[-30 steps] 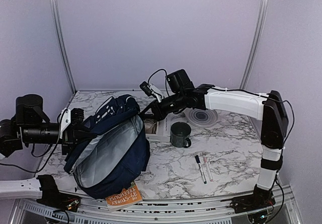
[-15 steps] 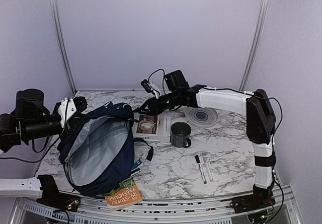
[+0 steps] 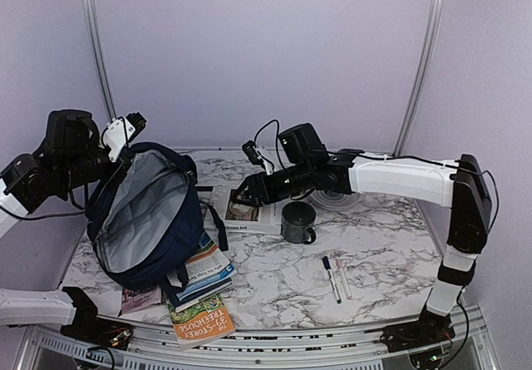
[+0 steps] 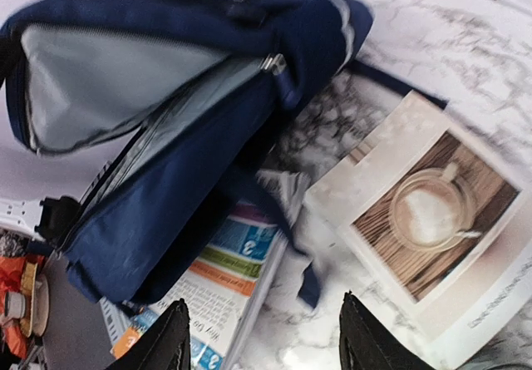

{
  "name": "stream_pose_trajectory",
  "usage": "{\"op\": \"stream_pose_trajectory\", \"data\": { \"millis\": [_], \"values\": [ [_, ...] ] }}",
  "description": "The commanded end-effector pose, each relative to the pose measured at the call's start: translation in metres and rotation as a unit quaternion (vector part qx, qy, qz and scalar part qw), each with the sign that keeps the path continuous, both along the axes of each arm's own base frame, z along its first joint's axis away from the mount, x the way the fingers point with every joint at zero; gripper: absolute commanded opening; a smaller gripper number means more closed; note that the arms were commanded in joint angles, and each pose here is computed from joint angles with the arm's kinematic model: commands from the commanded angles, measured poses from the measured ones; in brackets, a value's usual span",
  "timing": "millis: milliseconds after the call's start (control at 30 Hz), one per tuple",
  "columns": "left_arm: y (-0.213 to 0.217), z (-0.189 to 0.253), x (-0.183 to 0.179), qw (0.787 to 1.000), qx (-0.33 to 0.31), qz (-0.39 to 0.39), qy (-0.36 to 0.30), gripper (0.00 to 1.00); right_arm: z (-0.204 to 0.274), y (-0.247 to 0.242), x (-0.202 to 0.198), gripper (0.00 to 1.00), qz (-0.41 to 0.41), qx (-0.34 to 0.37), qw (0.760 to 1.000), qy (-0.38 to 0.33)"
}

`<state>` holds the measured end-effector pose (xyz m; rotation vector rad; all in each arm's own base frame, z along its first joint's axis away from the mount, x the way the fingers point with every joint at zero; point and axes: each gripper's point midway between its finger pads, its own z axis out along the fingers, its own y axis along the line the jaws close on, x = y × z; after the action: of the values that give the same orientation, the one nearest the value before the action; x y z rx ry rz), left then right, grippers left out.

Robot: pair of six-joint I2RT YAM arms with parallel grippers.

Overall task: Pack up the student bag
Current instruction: Unzip the largest pocket of the student bag, then pick up the book.

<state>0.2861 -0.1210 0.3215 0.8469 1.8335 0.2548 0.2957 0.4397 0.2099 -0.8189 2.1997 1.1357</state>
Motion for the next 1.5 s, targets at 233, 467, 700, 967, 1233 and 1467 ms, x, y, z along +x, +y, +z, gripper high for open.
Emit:
{"op": "stream_pose_trajectory", "data": {
  "millis": [233, 467, 700, 967, 1233, 1467],
  "values": [
    [0.008, 0.03, 0.022, 0.99, -0.109, 0.037, -0.084, 0.0, -0.093, 0.035, -0.097, 0.51, 0.059, -0.004, 0.976, 0.21],
    [0.003, 0.019, 0.017, 0.99, -0.113, 0.007, -0.083, 0.0, -0.121, 0.055, -0.096, 0.56, 0.077, -0.018, 0.967, 0.242],
    [-0.003, 0.013, 0.013, 0.99, -0.12, -0.013, -0.079, 0.0, -0.123, 0.054, -0.098, 0.15, 0.086, -0.025, 0.965, 0.245],
    [-0.009, 0.009, 0.012, 0.989, -0.13, -0.031, -0.069, 0.0, -0.113, 0.027, -0.092, 0.0, 0.073, -0.067, 0.97, 0.222],
    [-0.011, 0.003, 0.012, 0.989, -0.133, -0.038, -0.059, 0.0, -0.12, -0.019, -0.085, 0.0, 0.062, -0.119, 0.965, 0.225],
    [-0.014, 0.0, 0.011, 0.988, -0.134, -0.047, -0.055, 0.0, -0.134, -0.001, -0.1, 0.17, 0.102, -0.09, 0.957, 0.258]
  ]
}}
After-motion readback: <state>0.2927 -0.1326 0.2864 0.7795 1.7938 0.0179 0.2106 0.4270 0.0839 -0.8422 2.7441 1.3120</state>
